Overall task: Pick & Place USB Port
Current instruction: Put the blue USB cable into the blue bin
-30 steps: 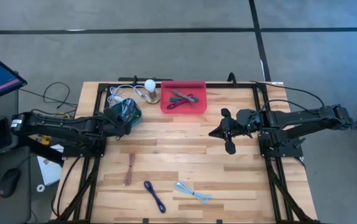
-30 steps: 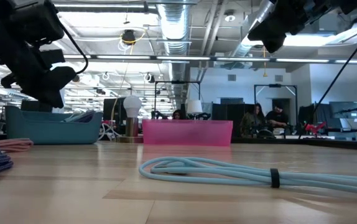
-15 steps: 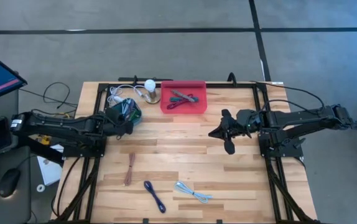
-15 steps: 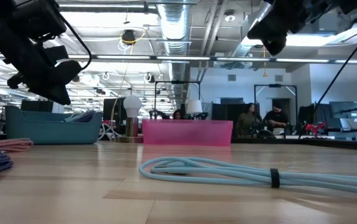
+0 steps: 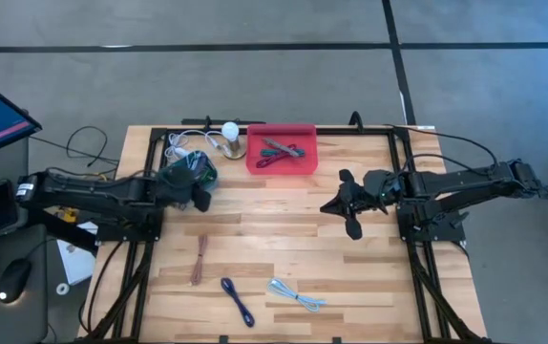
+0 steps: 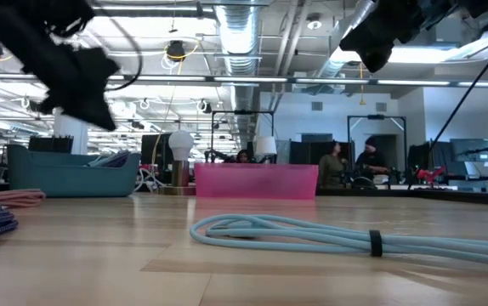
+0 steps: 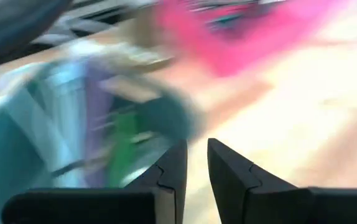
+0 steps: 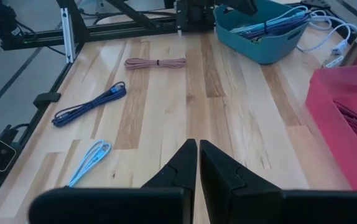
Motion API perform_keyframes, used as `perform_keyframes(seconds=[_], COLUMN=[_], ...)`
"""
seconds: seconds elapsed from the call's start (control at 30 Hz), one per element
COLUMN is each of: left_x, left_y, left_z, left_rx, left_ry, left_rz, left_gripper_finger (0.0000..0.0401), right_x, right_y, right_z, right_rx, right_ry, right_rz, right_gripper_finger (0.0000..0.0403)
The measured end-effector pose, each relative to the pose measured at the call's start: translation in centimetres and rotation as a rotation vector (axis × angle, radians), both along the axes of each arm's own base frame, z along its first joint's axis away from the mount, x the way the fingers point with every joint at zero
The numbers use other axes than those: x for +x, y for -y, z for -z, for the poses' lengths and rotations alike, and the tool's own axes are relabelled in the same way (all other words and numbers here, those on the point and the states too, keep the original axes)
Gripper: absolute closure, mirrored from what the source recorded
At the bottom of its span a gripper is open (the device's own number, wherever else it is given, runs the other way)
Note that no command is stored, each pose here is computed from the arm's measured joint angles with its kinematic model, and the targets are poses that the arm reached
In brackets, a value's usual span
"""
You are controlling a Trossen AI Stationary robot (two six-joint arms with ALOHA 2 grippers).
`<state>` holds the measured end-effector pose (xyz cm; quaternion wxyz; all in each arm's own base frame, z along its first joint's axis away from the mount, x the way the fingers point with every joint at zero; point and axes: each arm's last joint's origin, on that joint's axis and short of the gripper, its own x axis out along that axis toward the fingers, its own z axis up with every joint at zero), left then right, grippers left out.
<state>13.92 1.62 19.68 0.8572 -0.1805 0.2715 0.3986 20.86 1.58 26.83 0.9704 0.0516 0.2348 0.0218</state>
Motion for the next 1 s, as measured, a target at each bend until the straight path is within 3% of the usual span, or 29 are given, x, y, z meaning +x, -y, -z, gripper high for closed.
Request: perform_keyframes(seconds=[0.1,0.2,0.37,0.77,1.0], left_x=[1.5,2.8,3.4,3.1,2.9], left_y=[0.5,1.4,2.9,5.1,5.4], left_z=[-1.7,-3.7,-5.7,-5.8,-4.2], left_rx=[0.012,0.099,0.264,0.288,0.274], left_ry=[0.125,0.279,0.426,0.426,0.386], left_rz=[0.210,0.427,0.642,0.793,0.815], left_gripper_finger=[0.0339,0.0339,0.0339,0.0339,0.0339], right_x=[0.0,0.1,0.1,0.2,0.3], right_y=[0.0,0.0,0.0,0.2,0.6], right_z=[0.0,-0.2,-0.3,-0.4,-0.6], right_rx=[0.000,-0.001,-0.001,0.002,0.098], right_ry=[0.005,0.021,0.031,0.051,0.061], right_rz=[0.000,-0.001,-0.002,0.007,0.072], right_gripper_finger=[0.0391,0.0391,0.0391,0.0391,0.0391])
